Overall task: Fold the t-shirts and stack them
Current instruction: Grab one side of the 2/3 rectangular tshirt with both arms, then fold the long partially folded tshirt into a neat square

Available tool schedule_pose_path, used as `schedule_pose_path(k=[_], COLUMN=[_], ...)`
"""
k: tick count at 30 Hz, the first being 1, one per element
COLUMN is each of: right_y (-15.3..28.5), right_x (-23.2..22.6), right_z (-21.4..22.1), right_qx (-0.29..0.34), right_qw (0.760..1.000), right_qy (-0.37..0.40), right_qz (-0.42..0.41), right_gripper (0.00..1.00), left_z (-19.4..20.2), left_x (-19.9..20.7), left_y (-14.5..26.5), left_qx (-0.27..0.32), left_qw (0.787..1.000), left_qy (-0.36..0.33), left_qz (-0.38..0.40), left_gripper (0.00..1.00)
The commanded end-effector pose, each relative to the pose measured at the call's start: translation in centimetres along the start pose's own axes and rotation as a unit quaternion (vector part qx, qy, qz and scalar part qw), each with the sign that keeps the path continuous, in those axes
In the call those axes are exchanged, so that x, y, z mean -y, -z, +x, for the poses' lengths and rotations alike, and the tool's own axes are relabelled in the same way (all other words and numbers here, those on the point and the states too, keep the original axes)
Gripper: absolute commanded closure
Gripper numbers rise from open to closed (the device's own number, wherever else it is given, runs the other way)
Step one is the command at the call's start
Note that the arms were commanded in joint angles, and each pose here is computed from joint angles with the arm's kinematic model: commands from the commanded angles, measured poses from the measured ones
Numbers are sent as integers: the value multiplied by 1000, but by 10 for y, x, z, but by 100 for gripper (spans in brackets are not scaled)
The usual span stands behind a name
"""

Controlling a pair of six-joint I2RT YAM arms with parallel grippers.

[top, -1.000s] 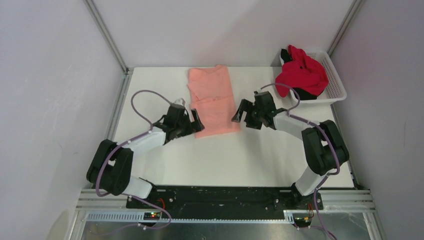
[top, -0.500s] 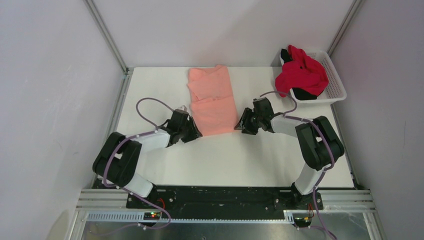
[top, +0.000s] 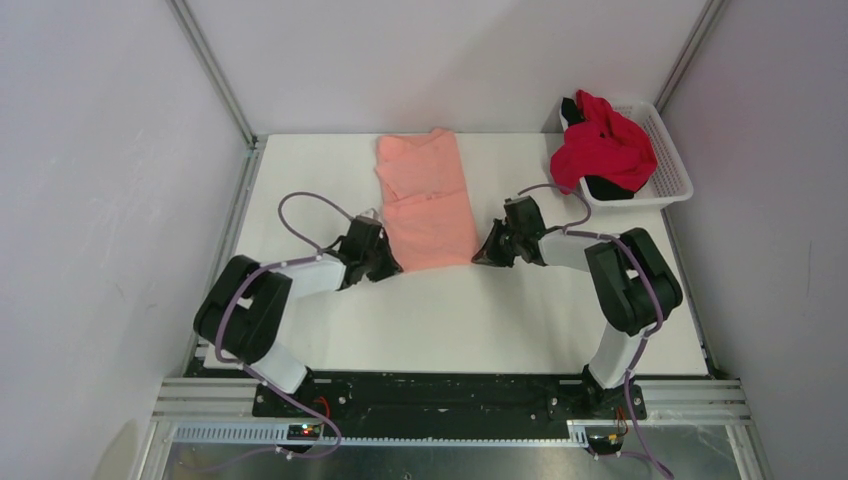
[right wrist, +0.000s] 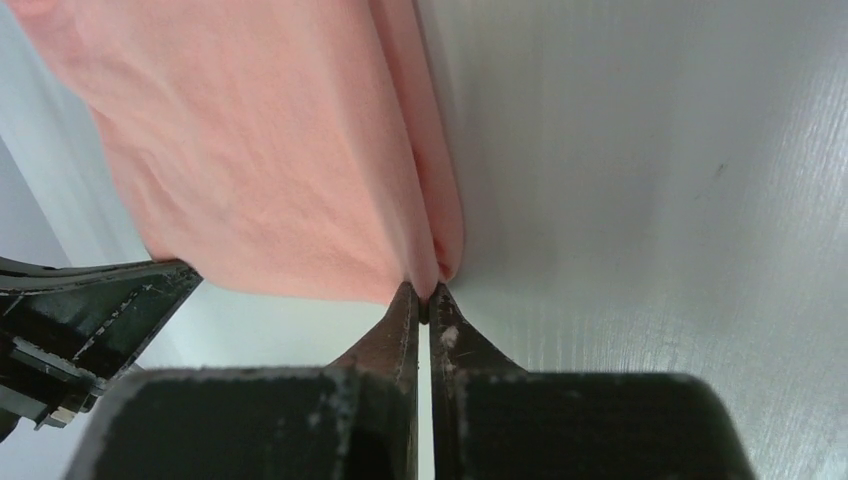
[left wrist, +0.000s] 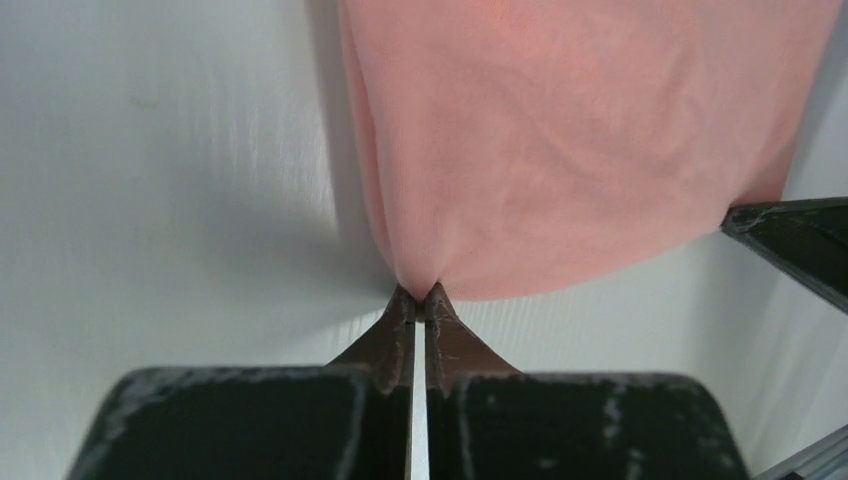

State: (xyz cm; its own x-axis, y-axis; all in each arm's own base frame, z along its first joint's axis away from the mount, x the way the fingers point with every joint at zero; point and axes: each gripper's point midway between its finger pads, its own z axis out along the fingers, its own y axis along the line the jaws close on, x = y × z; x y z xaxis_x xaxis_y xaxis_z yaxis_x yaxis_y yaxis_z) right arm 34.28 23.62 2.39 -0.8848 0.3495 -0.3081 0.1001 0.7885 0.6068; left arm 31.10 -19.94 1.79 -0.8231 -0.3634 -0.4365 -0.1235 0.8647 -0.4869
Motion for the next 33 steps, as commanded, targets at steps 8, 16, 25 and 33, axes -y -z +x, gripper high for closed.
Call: schedule_pose_path(k=[8,16,25,33], right_y=[85,147,187,200], right_x=[8,-3,-28,-74], right_z=[93,171,168,100], right_qx=[-44,-60,-14,52], right_qw=[996,993,991,990], right_qy=[70,103,125,111], right_qz=[29,-6,-43,-75], right_gripper=[100,100,100,100], left_z=[80,153,138,51], left_x=[-24,11,52,70], left_y=[68,138,184,187], left_qx=[-14,-47,-4,127], left_qw=[998,983,963,971], left_qy=[-54,-59,-74,-107], left_qz=[4,167,261,170], left_gripper=[100,100,100,100])
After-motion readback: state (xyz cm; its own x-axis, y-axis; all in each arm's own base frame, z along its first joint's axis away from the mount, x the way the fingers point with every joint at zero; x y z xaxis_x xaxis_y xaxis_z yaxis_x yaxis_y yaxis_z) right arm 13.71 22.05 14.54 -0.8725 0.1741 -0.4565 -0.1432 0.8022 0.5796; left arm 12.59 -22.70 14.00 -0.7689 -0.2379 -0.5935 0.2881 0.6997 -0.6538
